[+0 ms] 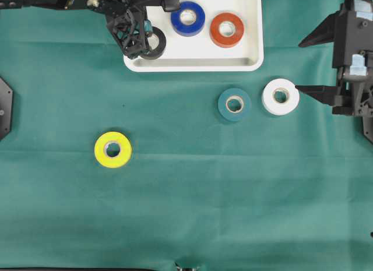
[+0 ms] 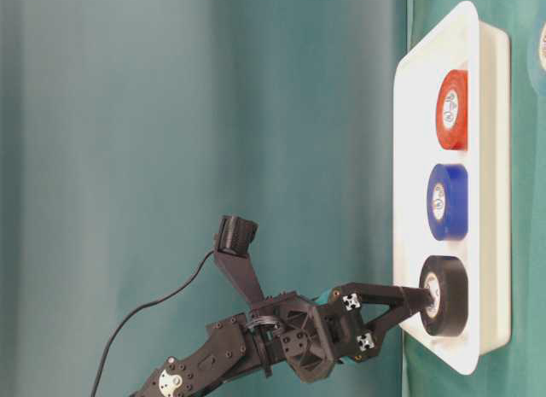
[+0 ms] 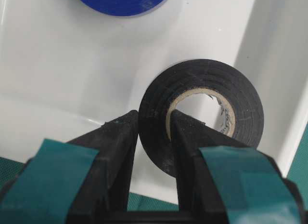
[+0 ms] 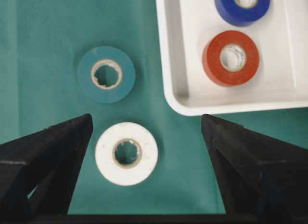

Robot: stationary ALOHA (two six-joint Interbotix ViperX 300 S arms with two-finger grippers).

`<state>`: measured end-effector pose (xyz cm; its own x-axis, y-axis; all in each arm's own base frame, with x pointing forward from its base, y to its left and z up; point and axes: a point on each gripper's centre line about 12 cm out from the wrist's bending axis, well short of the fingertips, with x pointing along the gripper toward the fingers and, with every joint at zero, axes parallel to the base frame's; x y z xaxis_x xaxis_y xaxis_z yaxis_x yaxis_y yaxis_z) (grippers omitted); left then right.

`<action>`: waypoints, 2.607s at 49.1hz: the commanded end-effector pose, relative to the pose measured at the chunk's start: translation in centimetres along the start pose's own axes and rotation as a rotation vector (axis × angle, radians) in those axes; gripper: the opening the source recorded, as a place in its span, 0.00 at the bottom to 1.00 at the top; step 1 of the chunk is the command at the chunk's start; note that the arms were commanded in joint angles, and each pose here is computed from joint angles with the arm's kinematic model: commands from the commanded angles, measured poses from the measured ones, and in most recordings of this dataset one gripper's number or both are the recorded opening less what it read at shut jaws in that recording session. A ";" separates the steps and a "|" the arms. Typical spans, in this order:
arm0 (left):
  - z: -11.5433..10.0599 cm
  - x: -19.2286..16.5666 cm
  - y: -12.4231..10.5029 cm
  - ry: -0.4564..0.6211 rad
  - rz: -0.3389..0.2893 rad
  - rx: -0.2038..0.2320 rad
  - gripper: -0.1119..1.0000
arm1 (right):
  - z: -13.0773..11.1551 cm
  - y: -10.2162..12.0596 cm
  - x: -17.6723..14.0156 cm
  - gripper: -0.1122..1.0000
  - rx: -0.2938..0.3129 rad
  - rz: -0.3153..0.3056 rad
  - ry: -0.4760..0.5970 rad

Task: Pick up the tape from a random location and place it into the white case.
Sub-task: 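Lower the black tape into the tray and open the left gripper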

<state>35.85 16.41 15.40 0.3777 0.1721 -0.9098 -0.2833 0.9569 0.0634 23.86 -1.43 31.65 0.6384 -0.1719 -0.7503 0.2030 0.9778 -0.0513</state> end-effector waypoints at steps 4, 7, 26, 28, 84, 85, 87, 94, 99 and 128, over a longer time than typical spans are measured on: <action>1.0 -0.8 0.2 -0.058 0.008 -0.004 0.26 | 0.5 0.0 -0.3 0.91 0.003 0.001 -0.021; 1.2 -0.9 0.2 -0.067 0.009 -0.004 0.26 | 0.5 0.0 -0.3 0.91 0.003 0.001 -0.021; 1.3 -0.9 0.2 -0.072 0.008 -0.010 0.27 | 0.5 0.0 -0.3 0.91 0.002 0.001 -0.021; 1.3 -0.9 0.2 -0.072 0.008 -0.014 0.32 | 0.5 0.0 -0.3 0.91 0.001 0.002 -0.021; 3.5 -4.5 -0.7 -0.106 -0.002 0.000 0.98 | 0.5 -0.1 -0.3 0.91 0.003 0.001 -0.020; 3.6 -4.9 -0.7 -0.109 -0.003 0.001 0.99 | 0.5 -0.1 -0.3 0.91 0.003 0.001 -0.020; 4.0 -5.5 -1.0 -0.114 -0.006 0.008 0.98 | 0.5 -0.1 -0.3 0.91 0.003 0.001 -0.020; 5.3 -8.0 -1.6 -0.126 -0.013 0.026 0.98 | 0.5 -0.1 -0.3 0.91 0.003 -0.001 -0.020; 6.1 -9.7 -1.9 -0.140 -0.017 0.036 0.98 | 0.4 0.0 -0.3 0.91 0.002 0.001 -0.019; 8.4 -18.1 -2.0 -0.199 -0.012 0.053 0.98 | 0.4 -0.1 -0.3 0.91 0.002 0.000 -0.018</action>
<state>37.29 13.57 33.28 0.5108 0.1836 -0.8399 -0.2321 0.9701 0.0708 23.87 -1.45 31.71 0.6396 -0.1730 -0.7490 0.2032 0.9777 -0.0524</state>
